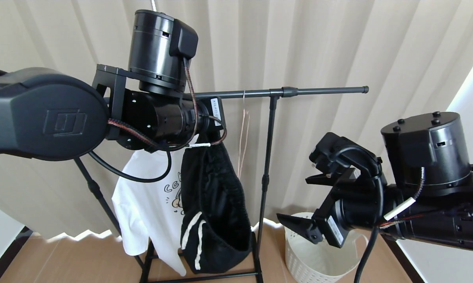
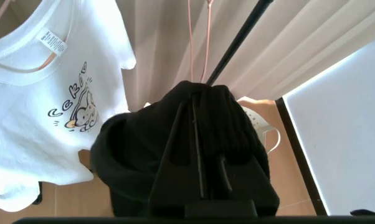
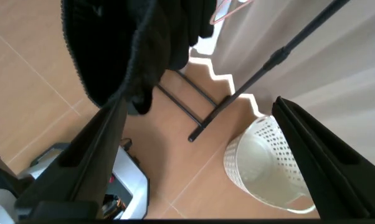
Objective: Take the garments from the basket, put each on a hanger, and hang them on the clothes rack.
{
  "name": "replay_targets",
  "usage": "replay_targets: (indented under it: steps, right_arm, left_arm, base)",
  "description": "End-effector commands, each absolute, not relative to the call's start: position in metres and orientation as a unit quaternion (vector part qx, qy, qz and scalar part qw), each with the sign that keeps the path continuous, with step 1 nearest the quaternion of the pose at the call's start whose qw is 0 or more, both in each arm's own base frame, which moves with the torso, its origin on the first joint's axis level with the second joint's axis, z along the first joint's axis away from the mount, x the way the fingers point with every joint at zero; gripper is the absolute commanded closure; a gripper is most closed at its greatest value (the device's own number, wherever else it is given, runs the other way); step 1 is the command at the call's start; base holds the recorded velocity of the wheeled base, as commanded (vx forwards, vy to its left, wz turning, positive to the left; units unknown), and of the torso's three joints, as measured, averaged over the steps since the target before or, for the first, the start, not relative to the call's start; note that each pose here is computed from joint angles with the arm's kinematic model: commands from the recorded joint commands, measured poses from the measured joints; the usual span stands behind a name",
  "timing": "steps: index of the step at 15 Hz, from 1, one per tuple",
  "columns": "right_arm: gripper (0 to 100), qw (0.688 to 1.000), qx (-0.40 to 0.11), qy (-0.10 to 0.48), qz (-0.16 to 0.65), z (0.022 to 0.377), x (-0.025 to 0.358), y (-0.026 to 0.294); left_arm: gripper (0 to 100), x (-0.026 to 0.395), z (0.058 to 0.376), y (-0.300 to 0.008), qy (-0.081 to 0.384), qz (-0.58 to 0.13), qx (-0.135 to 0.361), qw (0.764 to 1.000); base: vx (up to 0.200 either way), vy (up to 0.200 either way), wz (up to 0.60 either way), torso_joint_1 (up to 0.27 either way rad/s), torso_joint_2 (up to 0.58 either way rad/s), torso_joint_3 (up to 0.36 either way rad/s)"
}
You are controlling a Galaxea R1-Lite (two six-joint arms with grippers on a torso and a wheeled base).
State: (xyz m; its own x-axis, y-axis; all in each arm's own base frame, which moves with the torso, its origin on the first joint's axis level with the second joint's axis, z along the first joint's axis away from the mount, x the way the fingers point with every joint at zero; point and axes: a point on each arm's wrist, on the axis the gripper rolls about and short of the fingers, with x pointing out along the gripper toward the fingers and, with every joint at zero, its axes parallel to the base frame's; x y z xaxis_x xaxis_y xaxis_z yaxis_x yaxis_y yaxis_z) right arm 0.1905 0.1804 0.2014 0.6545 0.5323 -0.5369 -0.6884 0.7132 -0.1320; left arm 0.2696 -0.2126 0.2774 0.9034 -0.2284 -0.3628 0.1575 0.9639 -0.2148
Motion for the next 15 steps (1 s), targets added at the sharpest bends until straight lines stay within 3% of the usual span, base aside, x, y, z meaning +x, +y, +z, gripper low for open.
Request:
replay_targets:
  steps: [1, 5, 15]
  right_arm:
    - [0, 0.899, -0.149, 0.234, 0.339, 0.19, 0.201, 0.191]
    - [0, 0.909, -0.086, 0.221, 0.342, 0.183, 0.209, 0.211]
    - [0, 0.909, -0.106, 0.257, 0.312, 0.154, 0.23, 0.222]
  left_arm:
    - [100, 0.267, 0.276, -0.215, 0.199, -0.104, -0.088, 0.971]
    - [100, 0.266, 0.276, -0.215, 0.198, -0.104, -0.088, 0.971]
    - [100, 0.246, 0.291, -0.214, 0.183, -0.126, -0.096, 0.97]
  base:
    - [0.0, 0.0, 0.0, 0.0, 0.0, 0.0]
    - [0.0, 0.0, 0.0, 0.0, 0.0, 0.0]
    - [0.0, 0.0, 0.0, 0.0, 0.0, 0.0]
